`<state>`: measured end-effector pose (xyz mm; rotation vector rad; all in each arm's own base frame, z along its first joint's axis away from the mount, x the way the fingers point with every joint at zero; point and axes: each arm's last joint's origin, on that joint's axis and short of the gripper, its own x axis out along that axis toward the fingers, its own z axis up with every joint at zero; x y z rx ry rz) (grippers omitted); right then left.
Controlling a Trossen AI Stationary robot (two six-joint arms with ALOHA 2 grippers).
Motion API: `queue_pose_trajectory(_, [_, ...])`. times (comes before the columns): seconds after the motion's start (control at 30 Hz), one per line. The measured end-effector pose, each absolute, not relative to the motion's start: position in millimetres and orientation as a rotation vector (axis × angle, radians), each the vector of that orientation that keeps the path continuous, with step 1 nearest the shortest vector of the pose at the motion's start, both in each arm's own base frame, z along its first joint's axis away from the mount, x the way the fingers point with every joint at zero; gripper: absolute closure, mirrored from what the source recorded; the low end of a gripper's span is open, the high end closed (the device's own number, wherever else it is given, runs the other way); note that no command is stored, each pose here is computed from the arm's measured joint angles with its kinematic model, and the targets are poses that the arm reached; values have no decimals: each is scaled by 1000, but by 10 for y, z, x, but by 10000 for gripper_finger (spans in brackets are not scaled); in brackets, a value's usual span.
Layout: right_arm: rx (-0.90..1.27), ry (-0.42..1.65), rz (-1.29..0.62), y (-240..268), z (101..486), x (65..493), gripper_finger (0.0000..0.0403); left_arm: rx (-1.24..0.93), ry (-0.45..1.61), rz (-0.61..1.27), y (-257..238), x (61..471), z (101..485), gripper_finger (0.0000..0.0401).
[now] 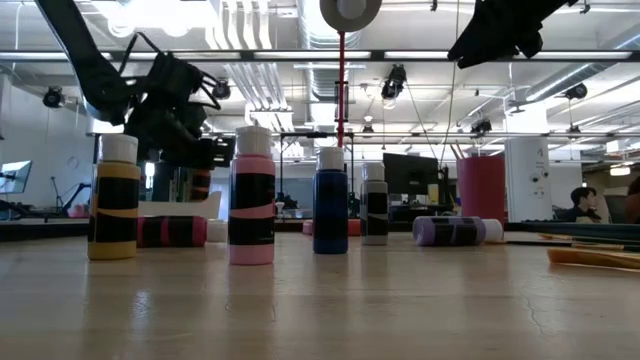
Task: Pick & Place Paint Supplies
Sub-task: Put the orange paint bottle into the white bin
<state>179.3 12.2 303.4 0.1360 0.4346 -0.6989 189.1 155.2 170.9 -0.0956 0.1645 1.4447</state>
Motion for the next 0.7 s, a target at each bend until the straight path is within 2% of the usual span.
queue_pose_trajectory(0.7, [134,437,-696,124,3031,1793,241,-106,193,1493,1646,1979,1379,280])
